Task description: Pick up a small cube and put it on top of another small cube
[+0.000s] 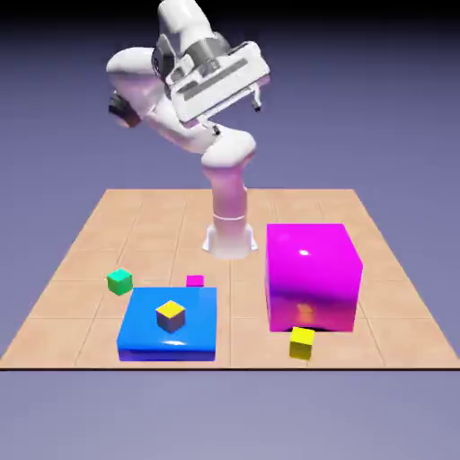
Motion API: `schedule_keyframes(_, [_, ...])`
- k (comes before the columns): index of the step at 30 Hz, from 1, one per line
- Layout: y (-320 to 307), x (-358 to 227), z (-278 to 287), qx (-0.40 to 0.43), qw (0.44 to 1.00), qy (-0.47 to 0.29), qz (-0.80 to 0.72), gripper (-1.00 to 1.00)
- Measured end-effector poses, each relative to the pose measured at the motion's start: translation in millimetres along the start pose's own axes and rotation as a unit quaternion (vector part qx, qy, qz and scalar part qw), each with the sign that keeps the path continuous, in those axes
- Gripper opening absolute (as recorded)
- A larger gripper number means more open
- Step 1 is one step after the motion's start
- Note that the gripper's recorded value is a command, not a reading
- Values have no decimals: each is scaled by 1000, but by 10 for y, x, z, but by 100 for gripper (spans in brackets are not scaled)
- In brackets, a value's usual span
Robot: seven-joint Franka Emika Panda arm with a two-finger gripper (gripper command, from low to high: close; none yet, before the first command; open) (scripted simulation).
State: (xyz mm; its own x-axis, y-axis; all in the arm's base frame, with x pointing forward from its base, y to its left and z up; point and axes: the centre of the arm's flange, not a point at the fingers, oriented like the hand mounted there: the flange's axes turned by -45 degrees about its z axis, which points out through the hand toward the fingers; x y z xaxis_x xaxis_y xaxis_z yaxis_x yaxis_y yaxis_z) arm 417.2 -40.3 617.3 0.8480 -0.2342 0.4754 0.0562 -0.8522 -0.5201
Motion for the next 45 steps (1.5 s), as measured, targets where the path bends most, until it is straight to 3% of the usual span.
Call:
schedule_keyframes(7, [393, 201, 800, -9, 993, -96, 72, 0])
schedule_keyframes(15, [657, 63, 2244, -71, 961, -229, 136, 0])
schedule_keyframes(21, [694, -453, 3502, -159, 918, -329, 157, 0])
schedule_keyframes(27, [650, -1367, 4694, -279, 857, -408, 146, 0])
schedule_keyframes(29, [650, -1379, 4705, -281, 856, -409, 146, 0])
schedule_keyframes(32, [929, -1853, 5093, -281, 856, -408, 145, 0])
schedule_keyframes(33, [934, -1865, 5102, -281, 856, -408, 145, -100])
schedule_keyframes(35, [934, -1865, 5102, -281, 856, -408, 145, -100])
schedule_keyframes(38, [655, -1388, 4715, -280, 856, -408, 146, -100])
schedule_keyframes(45, [806, -602, 3488, -201, 925, -317, 60, -100])
